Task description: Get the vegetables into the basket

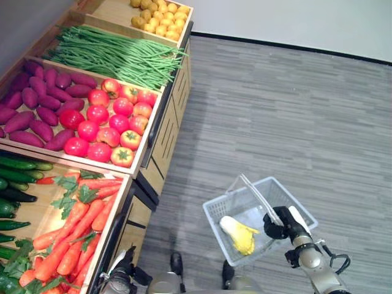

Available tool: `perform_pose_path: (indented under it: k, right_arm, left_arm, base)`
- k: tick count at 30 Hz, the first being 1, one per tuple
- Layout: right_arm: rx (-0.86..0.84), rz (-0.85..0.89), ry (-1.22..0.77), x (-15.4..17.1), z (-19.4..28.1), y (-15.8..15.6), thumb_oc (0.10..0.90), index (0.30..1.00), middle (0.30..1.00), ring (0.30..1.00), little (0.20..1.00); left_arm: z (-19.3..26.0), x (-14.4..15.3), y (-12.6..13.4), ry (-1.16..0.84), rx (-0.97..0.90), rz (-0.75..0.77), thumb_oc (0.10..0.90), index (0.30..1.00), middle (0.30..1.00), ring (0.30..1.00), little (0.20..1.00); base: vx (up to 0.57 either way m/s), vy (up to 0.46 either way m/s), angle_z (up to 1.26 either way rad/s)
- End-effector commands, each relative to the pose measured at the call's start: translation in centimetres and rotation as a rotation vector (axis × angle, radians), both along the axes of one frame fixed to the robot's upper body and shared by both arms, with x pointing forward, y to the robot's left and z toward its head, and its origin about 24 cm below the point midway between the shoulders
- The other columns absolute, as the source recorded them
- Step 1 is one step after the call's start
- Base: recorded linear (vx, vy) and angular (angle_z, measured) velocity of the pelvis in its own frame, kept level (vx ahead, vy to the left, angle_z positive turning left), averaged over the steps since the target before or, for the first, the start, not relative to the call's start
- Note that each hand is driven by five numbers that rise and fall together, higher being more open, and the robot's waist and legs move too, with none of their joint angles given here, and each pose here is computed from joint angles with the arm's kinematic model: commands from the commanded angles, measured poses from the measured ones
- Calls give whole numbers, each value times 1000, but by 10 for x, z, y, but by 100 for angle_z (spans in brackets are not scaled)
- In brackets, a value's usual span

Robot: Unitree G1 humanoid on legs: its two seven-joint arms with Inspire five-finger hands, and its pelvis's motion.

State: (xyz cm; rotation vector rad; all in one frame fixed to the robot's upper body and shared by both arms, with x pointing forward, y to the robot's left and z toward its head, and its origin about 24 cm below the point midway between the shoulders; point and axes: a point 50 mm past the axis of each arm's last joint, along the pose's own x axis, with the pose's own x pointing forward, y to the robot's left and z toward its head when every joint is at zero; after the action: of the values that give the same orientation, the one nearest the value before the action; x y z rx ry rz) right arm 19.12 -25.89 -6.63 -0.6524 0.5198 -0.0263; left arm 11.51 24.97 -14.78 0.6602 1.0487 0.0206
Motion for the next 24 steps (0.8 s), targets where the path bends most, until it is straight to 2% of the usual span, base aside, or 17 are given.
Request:
perform_pose_path:
  k: [1, 8, 16, 24]
  right_arm:
    - [-10, 56, -276, 34, 47, 4, 400, 300, 300, 300, 300]
    - [-18, 58, -296, 38, 51, 4, 400, 300, 300, 300, 300]
    - [-30, 80, -284, 34, 55, -5, 400, 300, 300, 300, 300]
    - [-75, 22, -274, 23, 56, -25, 400, 300, 300, 300, 300]
  left_arm:
    - [4, -11, 25, 35, 82, 19, 900, 1000, 1000, 1000, 1000]
    - [4, -7, 24, 29, 71, 28, 900, 1000, 1000, 1000, 1000]
    - [-3, -28, 20, 81, 51, 70, 900, 1000, 1000, 1000, 1000]
    - [-4, -18, 10, 69, 36, 49, 900, 1000, 1000, 1000, 1000]
  base:
    - [68, -41, 5]
    - [154, -161, 44]
    - [122, -298, 48]
    - [-24, -175, 50]
